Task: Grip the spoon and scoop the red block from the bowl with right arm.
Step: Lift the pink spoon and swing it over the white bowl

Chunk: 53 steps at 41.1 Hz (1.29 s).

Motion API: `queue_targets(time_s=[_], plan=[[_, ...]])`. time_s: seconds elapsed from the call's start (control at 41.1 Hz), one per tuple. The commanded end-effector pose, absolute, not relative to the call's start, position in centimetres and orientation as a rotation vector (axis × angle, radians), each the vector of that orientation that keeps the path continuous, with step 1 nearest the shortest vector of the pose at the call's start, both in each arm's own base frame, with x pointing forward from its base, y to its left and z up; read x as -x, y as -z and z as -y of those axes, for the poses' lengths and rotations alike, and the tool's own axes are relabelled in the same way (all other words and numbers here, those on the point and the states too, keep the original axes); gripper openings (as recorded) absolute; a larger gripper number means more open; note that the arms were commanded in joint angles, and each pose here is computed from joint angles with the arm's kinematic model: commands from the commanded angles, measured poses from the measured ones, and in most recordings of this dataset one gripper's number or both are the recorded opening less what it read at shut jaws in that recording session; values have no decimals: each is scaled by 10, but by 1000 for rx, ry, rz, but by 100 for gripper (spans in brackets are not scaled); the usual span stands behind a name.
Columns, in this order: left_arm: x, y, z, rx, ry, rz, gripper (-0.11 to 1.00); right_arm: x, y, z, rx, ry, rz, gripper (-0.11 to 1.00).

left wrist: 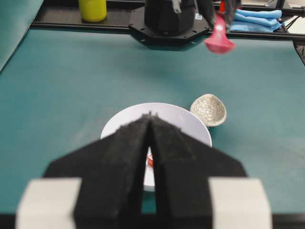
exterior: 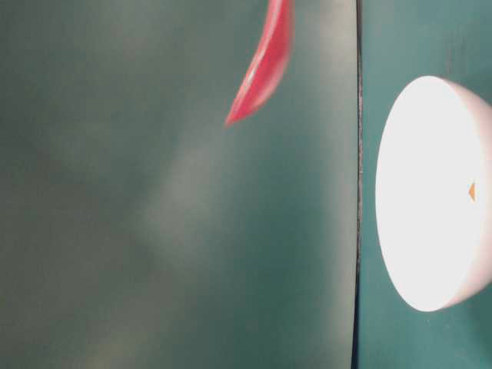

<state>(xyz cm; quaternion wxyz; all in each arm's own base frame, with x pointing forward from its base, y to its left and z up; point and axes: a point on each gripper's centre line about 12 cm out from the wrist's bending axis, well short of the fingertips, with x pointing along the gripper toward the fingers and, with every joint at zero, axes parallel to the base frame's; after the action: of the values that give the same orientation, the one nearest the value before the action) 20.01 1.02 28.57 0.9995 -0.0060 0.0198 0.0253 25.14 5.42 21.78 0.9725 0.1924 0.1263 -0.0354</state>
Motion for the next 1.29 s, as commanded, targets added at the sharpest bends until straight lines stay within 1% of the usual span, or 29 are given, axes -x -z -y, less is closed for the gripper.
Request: queue_targets(time_s=[0.0,0.195,0.365,0.462,0.633,0.779,0.925,1.022,1.119,1.265], plan=[[-202,-297,-11,10,-53,-6,0,-264,-239,-37,-448,68,-290,21],[-202,-297,-11,10,-53,-9,0,-284,-255,6,-560,91,-434,21],[-202,-296,-11,8,-53,-12,0,-305,-261,31,-633,82,-539,21],[-202,-296,-11,10,-53,-15,0,-324,-261,35,-657,49,-600,21],[-203,-295,-11,8,-53,-17,0,-368,-257,34,-684,-36,-718,21],[-203,-295,-11,8,-53,-17,0,-394,-256,41,-671,-29,-787,21],[-202,-295,-11,10,-53,-18,0,-398,-250,45,-677,32,-895,21],[-202,-295,-11,8,-53,-18,0,-390,-243,46,-694,88,-1008,21],[-202,-295,-11,8,-53,-18,0,-380,-235,41,-659,121,-1110,21],[-203,-294,-11,8,-53,-20,0,-376,-230,24,-583,98,-1182,21]])
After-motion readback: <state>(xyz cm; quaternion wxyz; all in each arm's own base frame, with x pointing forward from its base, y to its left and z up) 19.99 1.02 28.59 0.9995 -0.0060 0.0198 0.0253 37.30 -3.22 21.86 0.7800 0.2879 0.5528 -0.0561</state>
